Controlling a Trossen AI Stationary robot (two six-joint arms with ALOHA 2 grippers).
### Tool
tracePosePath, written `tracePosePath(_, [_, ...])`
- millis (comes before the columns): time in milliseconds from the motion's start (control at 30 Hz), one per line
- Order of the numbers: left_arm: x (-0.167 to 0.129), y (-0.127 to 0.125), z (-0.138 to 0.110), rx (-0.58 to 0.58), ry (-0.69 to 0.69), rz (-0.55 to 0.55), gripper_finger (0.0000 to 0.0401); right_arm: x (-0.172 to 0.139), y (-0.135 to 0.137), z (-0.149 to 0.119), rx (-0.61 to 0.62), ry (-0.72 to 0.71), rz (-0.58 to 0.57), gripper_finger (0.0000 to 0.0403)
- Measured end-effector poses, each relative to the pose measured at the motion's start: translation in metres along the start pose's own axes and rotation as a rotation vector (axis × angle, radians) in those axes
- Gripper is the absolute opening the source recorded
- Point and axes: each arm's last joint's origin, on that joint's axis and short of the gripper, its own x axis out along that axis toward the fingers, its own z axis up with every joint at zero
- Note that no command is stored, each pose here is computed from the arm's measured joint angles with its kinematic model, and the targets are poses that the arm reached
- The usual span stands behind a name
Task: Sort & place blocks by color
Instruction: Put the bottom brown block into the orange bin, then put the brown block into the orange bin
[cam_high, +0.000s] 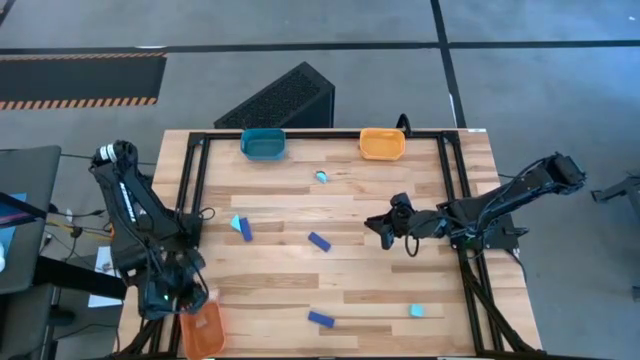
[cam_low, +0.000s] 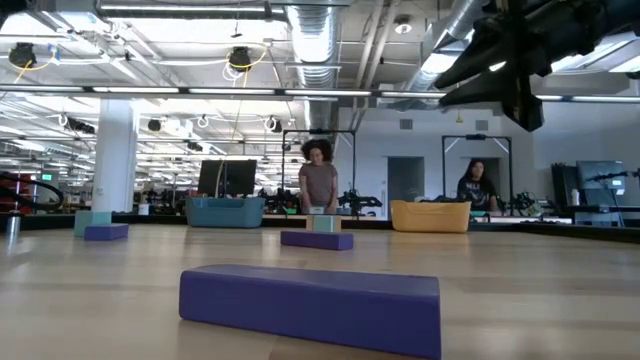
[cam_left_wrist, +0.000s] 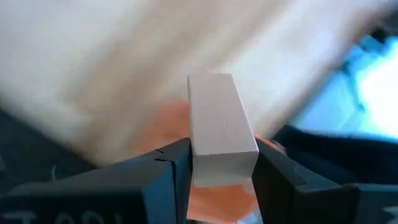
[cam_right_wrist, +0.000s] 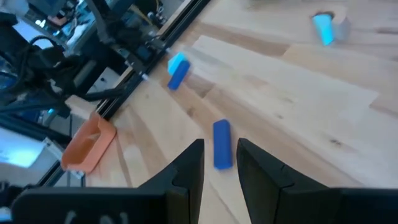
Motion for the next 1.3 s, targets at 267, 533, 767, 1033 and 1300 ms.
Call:
tracePosePath(267, [0.072,-0.024,-0.038,0.130,0.305,0.103,0.0119,-0.006,0.007,-0.013,-0.035,0.021,0.024,0.0118])
tracePosePath(533, [0.087,-0.021,-0.025,0.228,0.299,0.403,0.0145,-0.002,0.007,-0.022,-0.049,0.043,0.003,0.0118])
tracePosePath(767, [0.084,-0.003,-0.006,0.366,0.297,0.589,0.0148,-0.009,0.012,-0.021,-0.021,0.033,0.045,0.0132])
tracePosePath(1033, [0.054,-0.001,0.001,0.343,0.250,0.553,0.0149,-0.035,-0.011,-0.041,0.003,0.216,-0.163,0.0153])
tracePosePath(1300, [0.012,-0.006,0.026,0.203,-0.040,0.331,0.0149,-0.026,-0.019,-0.037,-0.005,0.205,-0.238,0.0159])
